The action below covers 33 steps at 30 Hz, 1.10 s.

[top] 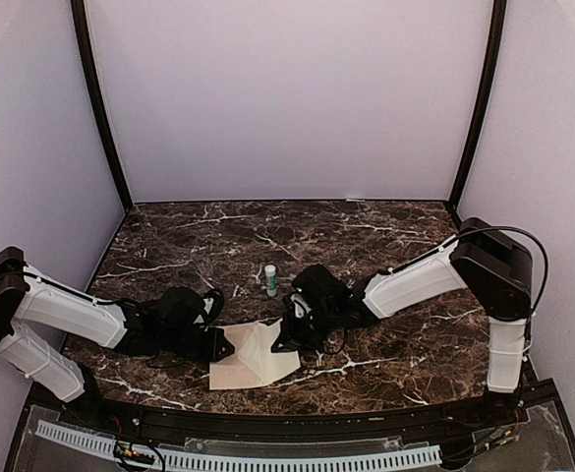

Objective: Place the letter into the envelope and seal it
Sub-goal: Place the letter in the envelope.

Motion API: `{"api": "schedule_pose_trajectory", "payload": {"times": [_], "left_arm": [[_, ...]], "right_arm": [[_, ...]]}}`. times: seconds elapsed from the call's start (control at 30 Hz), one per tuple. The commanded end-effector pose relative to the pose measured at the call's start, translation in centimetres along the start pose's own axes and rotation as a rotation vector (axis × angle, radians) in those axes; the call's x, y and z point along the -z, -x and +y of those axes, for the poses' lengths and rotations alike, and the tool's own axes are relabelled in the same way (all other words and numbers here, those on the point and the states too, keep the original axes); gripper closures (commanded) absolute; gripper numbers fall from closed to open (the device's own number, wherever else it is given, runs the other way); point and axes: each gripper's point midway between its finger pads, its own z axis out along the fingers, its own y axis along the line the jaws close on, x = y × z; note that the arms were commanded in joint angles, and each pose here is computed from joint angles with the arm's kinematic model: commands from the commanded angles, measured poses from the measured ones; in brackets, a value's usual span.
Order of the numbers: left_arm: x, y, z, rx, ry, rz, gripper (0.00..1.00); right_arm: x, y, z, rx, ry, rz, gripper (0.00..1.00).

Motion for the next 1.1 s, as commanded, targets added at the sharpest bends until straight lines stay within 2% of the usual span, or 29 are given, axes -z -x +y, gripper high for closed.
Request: {"api": "schedule_pose_trajectory", "payload": {"times": [0.0,0.63,1.07], "left_arm": [[-0.4,-3.2,2.5,-0.005,0.071,0.111,0.96],[-0.5,-2.8,1.8,0.002,0.046,0.102,0.97],[-0.3,-2.8,1.4,0.027,0.020,0.097,0.99]], "right_arm": [[-1.0,-0.3,1.3,0.043,0.032,0.013,1.00],[-1.0,-0.9,4.2,0.074,0.135,0.016,1.00],[-0.5,-0.4,3.2,0.051,0.076,-0.034,1.00]]}}
